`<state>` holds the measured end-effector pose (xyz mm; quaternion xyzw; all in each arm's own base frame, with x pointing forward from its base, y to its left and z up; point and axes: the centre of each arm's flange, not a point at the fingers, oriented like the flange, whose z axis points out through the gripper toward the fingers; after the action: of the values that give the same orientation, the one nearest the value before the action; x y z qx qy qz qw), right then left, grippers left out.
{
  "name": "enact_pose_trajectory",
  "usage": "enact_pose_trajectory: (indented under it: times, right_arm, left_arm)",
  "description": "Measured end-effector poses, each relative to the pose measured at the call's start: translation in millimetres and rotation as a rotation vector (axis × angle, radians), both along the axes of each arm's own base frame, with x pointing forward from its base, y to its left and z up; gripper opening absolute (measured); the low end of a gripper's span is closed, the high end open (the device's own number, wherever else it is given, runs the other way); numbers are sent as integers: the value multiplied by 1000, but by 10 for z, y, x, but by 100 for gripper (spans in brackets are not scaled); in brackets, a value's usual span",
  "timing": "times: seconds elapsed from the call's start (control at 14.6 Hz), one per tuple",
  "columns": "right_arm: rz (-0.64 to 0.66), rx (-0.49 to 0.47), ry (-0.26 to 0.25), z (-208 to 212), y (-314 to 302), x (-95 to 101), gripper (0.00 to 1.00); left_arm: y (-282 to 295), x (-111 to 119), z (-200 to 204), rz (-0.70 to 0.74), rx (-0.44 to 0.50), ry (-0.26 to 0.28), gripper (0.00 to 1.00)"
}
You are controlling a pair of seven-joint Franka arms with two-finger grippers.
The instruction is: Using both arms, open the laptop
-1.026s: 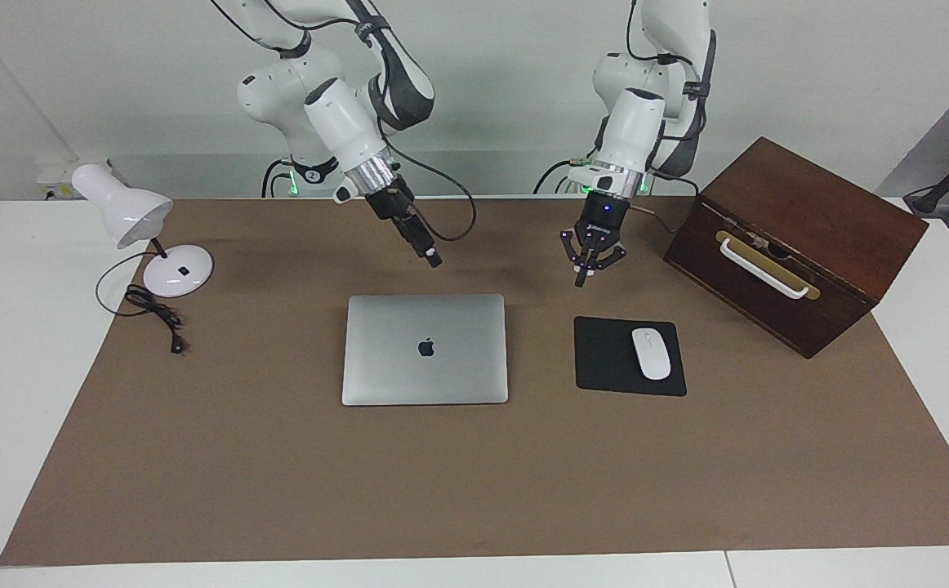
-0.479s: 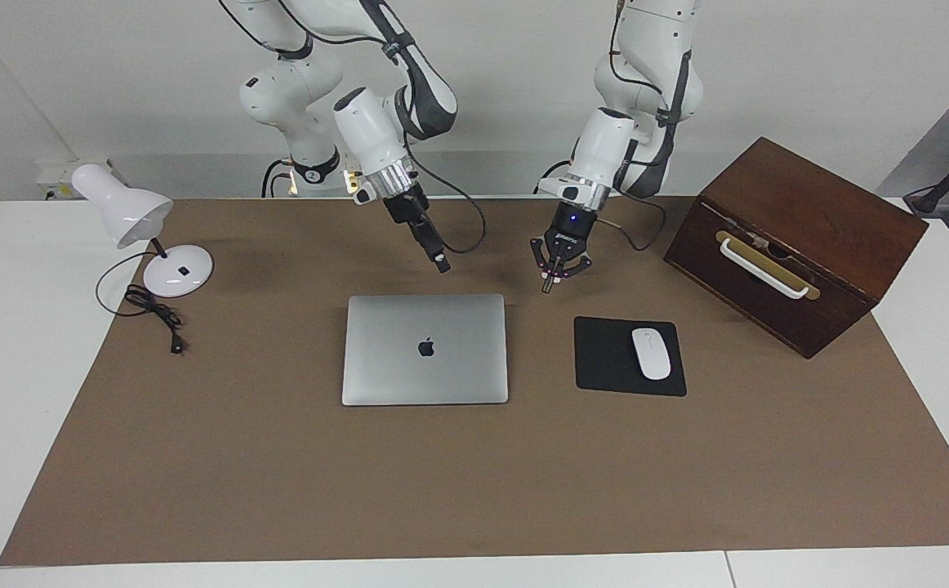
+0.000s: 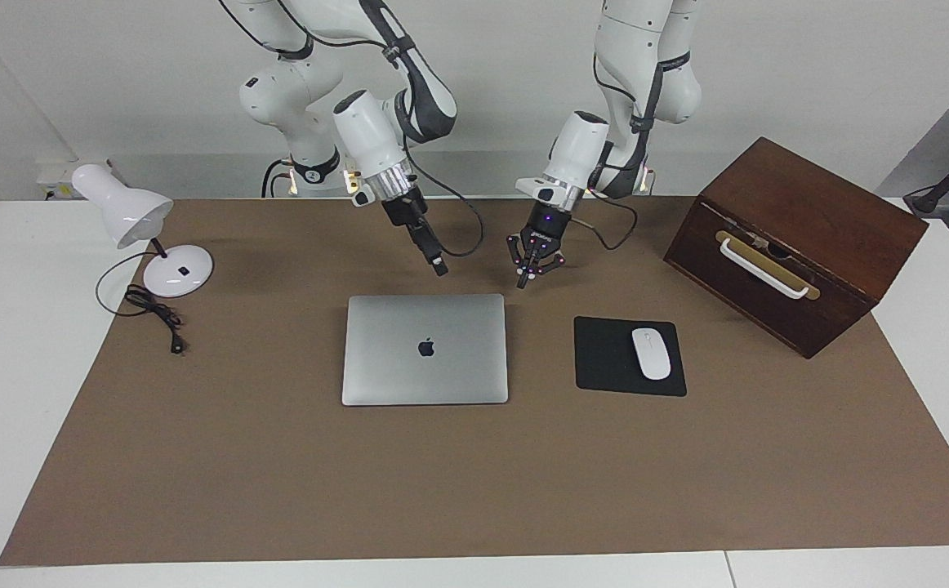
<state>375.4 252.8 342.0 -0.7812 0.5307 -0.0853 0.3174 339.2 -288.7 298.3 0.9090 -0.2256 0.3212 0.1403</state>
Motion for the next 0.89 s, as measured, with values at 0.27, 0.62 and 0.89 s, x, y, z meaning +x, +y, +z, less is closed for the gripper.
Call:
enact_pose_trajectory:
  times: [0.27, 0.62, 0.89]
  right_arm:
    - [5, -28, 4, -94, -56, 41, 100]
    - [3, -50, -3, -133, -155, 119, 100]
    - [3, -53, -2, -151, -136, 148, 100]
  left_arm:
    - [-144, 94, -33, 9, -8, 0, 1]
    - [-334, 231, -130, 8, -5, -1, 1]
    - [-407, 320, -140, 18, -13, -7, 1]
